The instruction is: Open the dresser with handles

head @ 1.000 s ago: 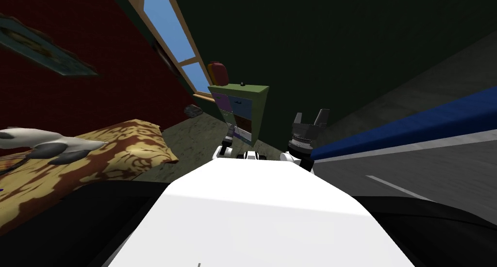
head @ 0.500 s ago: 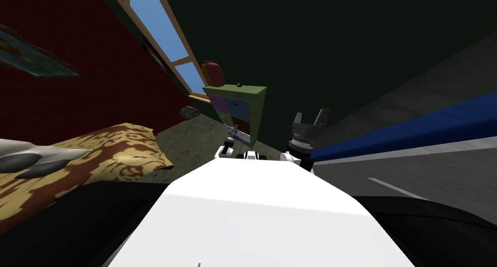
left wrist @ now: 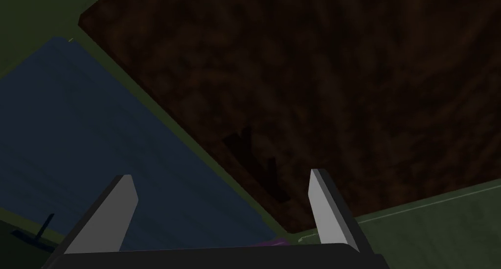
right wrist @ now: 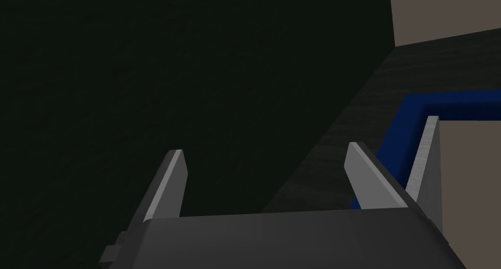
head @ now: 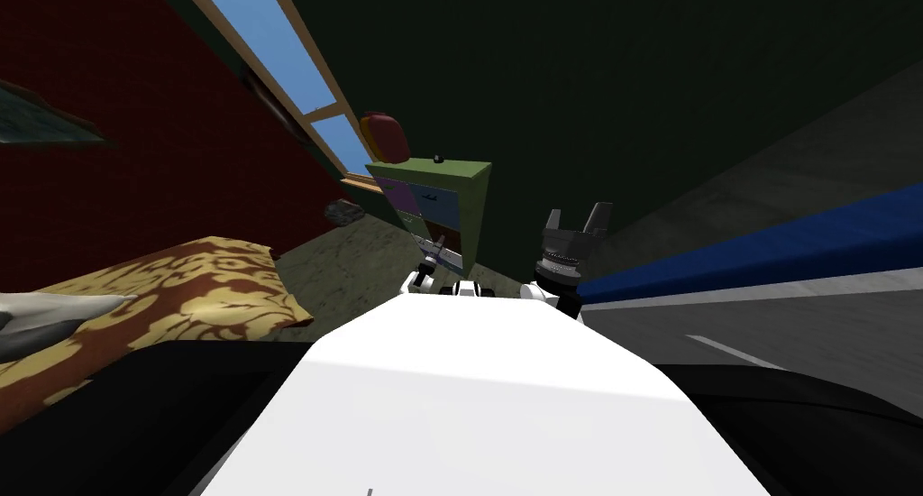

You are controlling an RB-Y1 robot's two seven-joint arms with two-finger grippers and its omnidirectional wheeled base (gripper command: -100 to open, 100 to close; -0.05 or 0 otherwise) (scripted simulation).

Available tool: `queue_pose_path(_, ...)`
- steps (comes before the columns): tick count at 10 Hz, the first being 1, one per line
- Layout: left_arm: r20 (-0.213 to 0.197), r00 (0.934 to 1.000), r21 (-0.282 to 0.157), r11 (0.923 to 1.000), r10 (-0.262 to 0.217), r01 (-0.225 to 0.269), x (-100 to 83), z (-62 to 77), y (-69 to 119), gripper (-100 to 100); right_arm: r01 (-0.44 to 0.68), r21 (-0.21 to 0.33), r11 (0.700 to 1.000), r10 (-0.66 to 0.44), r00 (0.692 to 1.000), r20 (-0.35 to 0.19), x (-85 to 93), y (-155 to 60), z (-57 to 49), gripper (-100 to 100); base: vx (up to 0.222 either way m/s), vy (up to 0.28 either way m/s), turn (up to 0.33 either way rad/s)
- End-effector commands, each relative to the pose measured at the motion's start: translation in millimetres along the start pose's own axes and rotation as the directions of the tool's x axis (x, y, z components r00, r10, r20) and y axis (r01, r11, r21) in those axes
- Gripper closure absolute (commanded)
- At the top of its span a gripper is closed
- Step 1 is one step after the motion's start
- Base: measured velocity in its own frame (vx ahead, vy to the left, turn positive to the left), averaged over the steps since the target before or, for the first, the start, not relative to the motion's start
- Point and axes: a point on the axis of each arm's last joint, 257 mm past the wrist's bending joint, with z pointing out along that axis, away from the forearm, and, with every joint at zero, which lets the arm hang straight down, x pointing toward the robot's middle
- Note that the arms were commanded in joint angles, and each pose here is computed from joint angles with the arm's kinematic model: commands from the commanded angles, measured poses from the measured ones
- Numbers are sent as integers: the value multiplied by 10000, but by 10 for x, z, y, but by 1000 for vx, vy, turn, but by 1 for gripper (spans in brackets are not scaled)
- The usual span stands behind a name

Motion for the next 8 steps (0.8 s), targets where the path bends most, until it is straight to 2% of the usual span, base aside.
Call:
queue_pose_path(1, -337, 9992, -317, 9993, 200, -211, 109, -24, 177, -100, 0, 0, 10000, 0, 10000, 0, 0, 0, 0, 0, 64, -6, -61)
queue_pose_path(2, -250, 9996, -234, 9996, 143, -149, 97, -13, 134, -100, 0, 0, 10000, 0, 10000, 0, 0, 0, 0, 0, 30, 0, -12)
queue_pose_path(3, -224, 9996, -273, 9995, 166, -172, 52, 55, 101, -100, 0, -1, 10000, 0, 10000, 0, 0, 0, 0, 0, 55, -13, -36)
queue_pose_path(4, -239, 9996, -230, 9996, 170, -175, 70, 34, 111, -100, 0, 0, 10000, 0, 10000, 0, 0, 0, 0, 0, 36, -7, -11)
queue_pose_path(5, -237, 9996, -251, 9995, 165, -170, 66, 41, 112, 100, 0, -1, 10000, 0, 10000, 0, 0, 0, 0, 0, 6, -1, 2)
queue_pose_path(8, -307, 9994, -192, 9997, 159, -165, 56, 4, 65, 100, -1, -2, 10000, 1, 10000, -1, 0, 0, 1, 0, -164, 74, 28)
